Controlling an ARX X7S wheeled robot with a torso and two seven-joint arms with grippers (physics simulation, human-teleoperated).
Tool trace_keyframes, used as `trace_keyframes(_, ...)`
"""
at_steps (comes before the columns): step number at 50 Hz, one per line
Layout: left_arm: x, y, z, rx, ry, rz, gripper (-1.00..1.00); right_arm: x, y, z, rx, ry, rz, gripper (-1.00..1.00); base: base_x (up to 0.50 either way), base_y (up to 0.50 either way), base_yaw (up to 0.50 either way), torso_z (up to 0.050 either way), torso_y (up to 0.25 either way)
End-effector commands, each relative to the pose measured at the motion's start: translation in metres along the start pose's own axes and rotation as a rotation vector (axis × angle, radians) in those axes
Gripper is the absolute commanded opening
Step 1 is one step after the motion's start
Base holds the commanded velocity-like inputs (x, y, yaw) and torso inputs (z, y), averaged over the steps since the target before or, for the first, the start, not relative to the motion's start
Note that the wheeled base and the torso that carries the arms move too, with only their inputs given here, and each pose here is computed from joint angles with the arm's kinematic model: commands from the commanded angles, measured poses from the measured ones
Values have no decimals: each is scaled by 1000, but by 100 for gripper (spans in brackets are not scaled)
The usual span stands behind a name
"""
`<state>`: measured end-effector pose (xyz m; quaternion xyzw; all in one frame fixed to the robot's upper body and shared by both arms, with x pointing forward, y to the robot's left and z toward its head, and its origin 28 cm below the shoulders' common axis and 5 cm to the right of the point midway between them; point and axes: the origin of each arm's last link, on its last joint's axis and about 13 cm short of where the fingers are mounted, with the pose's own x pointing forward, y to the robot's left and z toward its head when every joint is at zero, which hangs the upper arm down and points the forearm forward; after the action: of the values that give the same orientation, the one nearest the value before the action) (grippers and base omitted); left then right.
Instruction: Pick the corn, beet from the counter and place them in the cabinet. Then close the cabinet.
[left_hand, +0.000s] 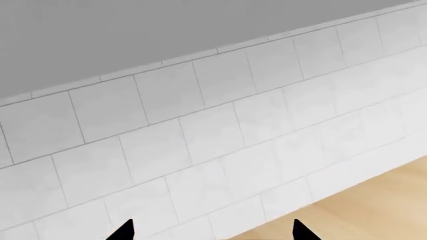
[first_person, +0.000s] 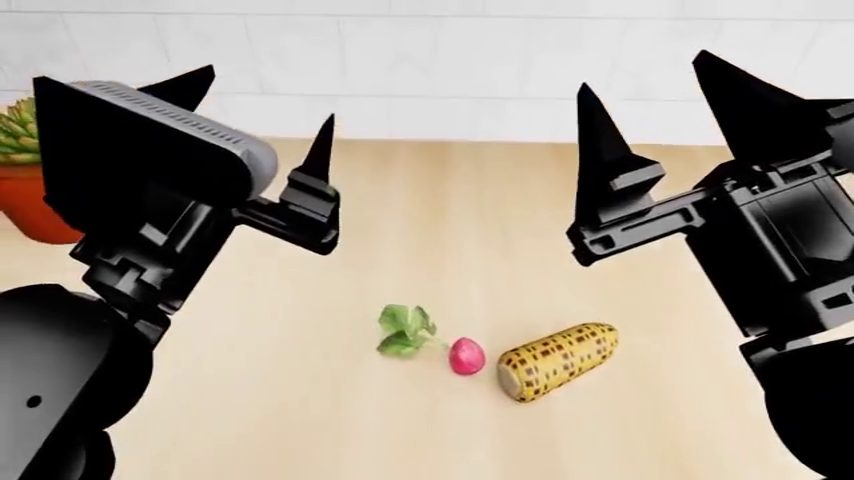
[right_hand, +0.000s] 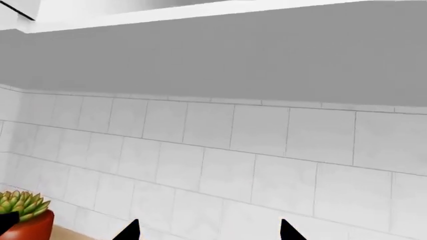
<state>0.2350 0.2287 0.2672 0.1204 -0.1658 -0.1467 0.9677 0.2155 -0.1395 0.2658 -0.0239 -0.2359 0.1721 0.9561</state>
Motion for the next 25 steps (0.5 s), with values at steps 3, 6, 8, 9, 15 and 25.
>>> trace_keyframes(3, 2, -2, -1, 28, 21, 1, 100, -2, -3, 0, 41, 6, -1, 100, 388, 84, 0, 0, 0)
trace_keyframes(6, 2, -4, -1, 28, 25, -2, 100, -2, -6, -2, 49, 14, -30, 100, 126, 5, 0, 0, -11)
trace_keyframes(8, 2, -4, -2, 29, 25, -3, 100, -3, -8, -2, 46, 21, -54, 100, 0, 0, 0, 0, 0)
trace_keyframes(9, 2, -4, -2, 30, 25, -4, 100, -3, -9, -3, 57, 23, -65, 100, 0, 0, 0, 0, 0)
trace_keyframes(15, 2, -5, -2, 33, 25, -9, 100, -4, -10, -4, 60, 33, -90, 100, 1, -32, -406, 0, -3)
trace_keyframes(25, 2, -5, 2, 40, 23, -17, 100, -4, -9, -3, 6, 65, -80, 100, 35, 0, -118, 0, 0)
